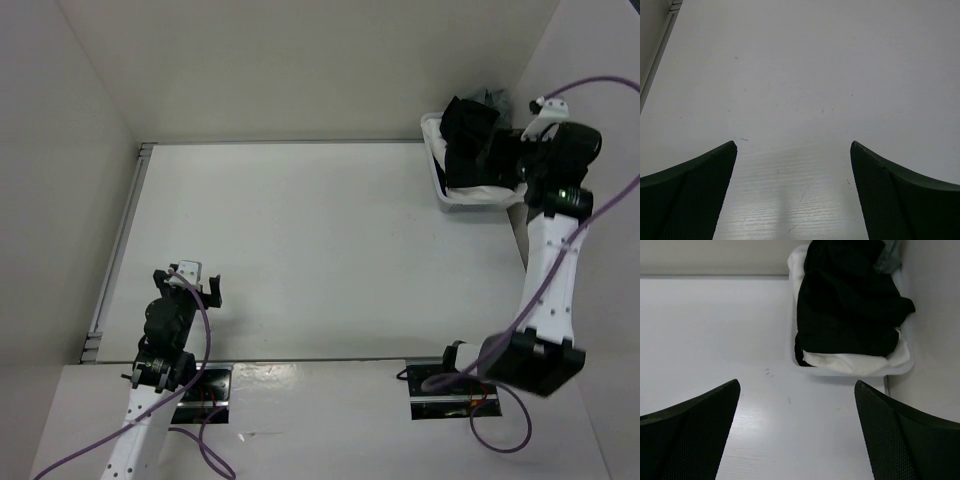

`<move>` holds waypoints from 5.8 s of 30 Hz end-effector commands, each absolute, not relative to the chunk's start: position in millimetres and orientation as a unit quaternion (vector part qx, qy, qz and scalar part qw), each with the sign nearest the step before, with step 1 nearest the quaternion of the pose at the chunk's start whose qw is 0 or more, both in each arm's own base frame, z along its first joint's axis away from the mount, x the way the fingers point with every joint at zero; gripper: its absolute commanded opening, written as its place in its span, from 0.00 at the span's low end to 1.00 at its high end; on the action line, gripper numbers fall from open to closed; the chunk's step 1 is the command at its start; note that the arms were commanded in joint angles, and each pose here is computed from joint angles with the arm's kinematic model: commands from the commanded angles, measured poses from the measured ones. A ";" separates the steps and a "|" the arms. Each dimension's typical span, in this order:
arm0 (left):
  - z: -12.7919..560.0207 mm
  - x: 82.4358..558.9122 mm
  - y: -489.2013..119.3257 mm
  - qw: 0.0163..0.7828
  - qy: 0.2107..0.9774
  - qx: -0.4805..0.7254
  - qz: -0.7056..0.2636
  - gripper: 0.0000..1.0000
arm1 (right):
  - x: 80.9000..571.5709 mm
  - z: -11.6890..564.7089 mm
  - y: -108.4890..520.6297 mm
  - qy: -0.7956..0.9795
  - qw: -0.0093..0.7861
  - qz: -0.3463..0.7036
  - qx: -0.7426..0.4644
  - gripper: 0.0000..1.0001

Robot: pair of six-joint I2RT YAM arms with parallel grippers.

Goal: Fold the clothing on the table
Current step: Grab the skirt from the pile, then move the skirt to the center of the board, then flatten the skirt out

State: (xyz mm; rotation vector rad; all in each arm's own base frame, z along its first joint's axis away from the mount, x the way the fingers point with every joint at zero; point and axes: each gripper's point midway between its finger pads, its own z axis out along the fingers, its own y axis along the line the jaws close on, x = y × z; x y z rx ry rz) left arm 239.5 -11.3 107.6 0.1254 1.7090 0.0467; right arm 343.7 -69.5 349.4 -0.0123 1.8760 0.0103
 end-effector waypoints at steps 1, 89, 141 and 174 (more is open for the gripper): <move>121.5 241.5 -11.1 0.697 0.716 0.041 0.016 1.00 | 385.1 341.5 -77.9 0.844 0.536 0.029 0.014 0.99; 121.5 241.5 -11.1 0.697 0.716 0.041 0.016 1.00 | 319.7 291.0 21.5 0.832 0.518 0.072 -0.184 0.99; 260.4 260.1 -4.6 0.428 0.903 0.036 -0.006 1.00 | 233.7 115.0 169.2 0.872 0.046 0.211 -0.440 0.99; 245.4 254.2 8.3 0.481 0.873 0.018 -0.078 1.00 | 442.5 171.9 298.4 0.863 0.267 0.222 -0.367 0.00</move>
